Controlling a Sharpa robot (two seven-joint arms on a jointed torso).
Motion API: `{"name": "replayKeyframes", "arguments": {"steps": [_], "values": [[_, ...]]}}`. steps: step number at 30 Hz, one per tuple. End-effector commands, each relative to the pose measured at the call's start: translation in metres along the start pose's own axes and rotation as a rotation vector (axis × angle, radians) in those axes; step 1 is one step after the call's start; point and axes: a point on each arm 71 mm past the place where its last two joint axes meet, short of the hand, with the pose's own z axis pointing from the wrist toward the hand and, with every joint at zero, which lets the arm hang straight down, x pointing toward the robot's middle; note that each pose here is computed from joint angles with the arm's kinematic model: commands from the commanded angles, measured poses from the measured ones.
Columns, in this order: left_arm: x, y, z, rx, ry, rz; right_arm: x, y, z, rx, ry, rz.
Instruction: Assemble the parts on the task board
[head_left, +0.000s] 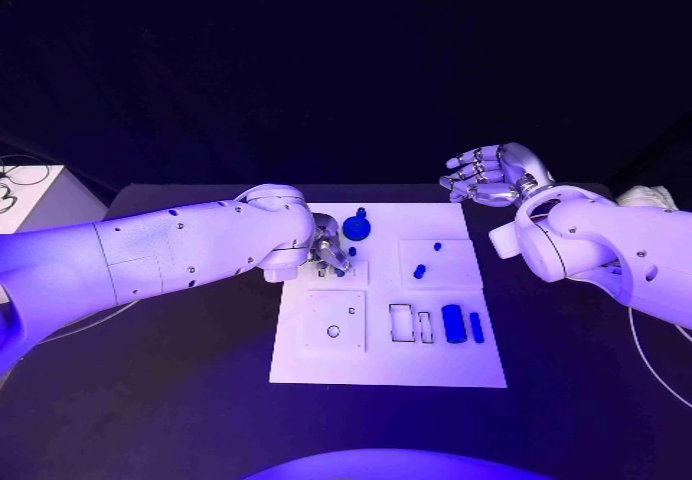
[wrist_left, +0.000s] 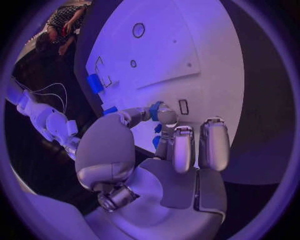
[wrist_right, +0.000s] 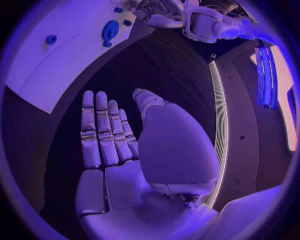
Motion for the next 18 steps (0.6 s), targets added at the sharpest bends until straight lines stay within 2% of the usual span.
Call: {"name": "replayKeyframes", "arguments": {"steps": [1,18], "values": [[0.0078,0.0071,0.0034,-0.035,0.015,0.031,0.001,0.0008,-0.0001,-0.013,0.011,-0.005],[0.0066,0.0081,0.0027,-0.036,-0.007,0.017,0.0011,0.0005,-0.0002,-0.013,0.013,-0.005]]}}
